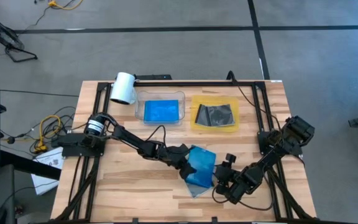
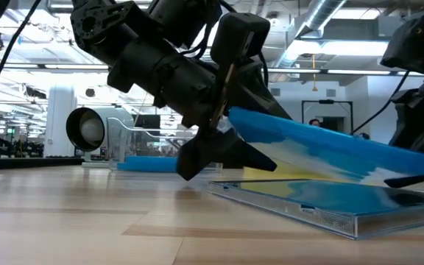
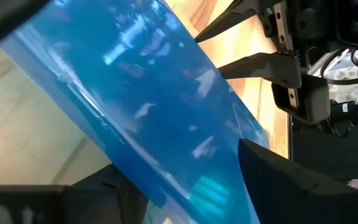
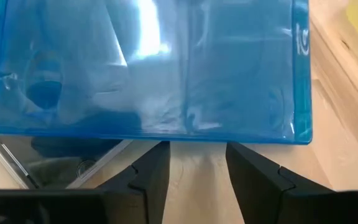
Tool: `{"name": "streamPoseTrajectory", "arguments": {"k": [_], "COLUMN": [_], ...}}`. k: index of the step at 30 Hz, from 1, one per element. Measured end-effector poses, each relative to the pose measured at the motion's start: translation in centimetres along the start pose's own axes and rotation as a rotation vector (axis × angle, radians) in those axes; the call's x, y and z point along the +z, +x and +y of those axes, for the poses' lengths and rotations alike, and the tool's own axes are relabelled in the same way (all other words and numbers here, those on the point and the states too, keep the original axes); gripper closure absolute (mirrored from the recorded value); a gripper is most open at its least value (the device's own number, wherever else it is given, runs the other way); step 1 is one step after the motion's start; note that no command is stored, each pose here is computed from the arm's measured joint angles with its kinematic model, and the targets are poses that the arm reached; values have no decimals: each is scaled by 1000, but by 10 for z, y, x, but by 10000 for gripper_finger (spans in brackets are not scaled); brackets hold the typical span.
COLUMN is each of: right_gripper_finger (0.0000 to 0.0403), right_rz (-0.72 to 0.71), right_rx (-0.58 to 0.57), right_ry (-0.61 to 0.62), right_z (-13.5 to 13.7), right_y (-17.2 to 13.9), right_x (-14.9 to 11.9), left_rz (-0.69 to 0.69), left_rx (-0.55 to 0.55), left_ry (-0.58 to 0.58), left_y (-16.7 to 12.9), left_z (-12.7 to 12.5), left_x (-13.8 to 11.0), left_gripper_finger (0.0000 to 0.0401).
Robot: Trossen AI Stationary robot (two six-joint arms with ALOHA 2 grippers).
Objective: Pick & place jewel cases by type
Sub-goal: Put the blue CD case into the transparent bin
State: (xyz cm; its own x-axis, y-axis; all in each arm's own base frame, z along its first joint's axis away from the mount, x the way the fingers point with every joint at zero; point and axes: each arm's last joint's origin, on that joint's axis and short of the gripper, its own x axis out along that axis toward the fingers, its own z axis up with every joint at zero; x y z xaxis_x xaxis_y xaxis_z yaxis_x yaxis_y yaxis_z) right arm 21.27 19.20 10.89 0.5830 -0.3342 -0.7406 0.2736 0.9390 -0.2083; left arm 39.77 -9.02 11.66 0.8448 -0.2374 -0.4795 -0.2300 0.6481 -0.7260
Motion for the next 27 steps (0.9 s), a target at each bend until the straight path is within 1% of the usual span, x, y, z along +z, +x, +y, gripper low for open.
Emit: {"name": "streamPoseTrajectory", "arguments": {"k": [9, 15, 19, 27], "right_gripper_finger": [253, 253, 253, 253], "right_rz": [2, 15, 60, 99], "right_rx": [-1, -15, -73, -186], "right_ry": [-2, -6, 6, 32], "right_z": [0, -1, -6, -8], "right_y": [0, -3, -10, -34], "right_x": [0, -5, -12, -18], "left_rz": [-4, -3, -4, -16], "left_rx": [-7, -13, -14, -65], "left_ry": [24, 50, 58, 96], "left_y": [0, 0, 0, 0], "left_z": [-1, -1, -1, -5], "left_x": [0, 1, 1, 3], "left_gripper_finger": [243, 272, 282, 293]}}
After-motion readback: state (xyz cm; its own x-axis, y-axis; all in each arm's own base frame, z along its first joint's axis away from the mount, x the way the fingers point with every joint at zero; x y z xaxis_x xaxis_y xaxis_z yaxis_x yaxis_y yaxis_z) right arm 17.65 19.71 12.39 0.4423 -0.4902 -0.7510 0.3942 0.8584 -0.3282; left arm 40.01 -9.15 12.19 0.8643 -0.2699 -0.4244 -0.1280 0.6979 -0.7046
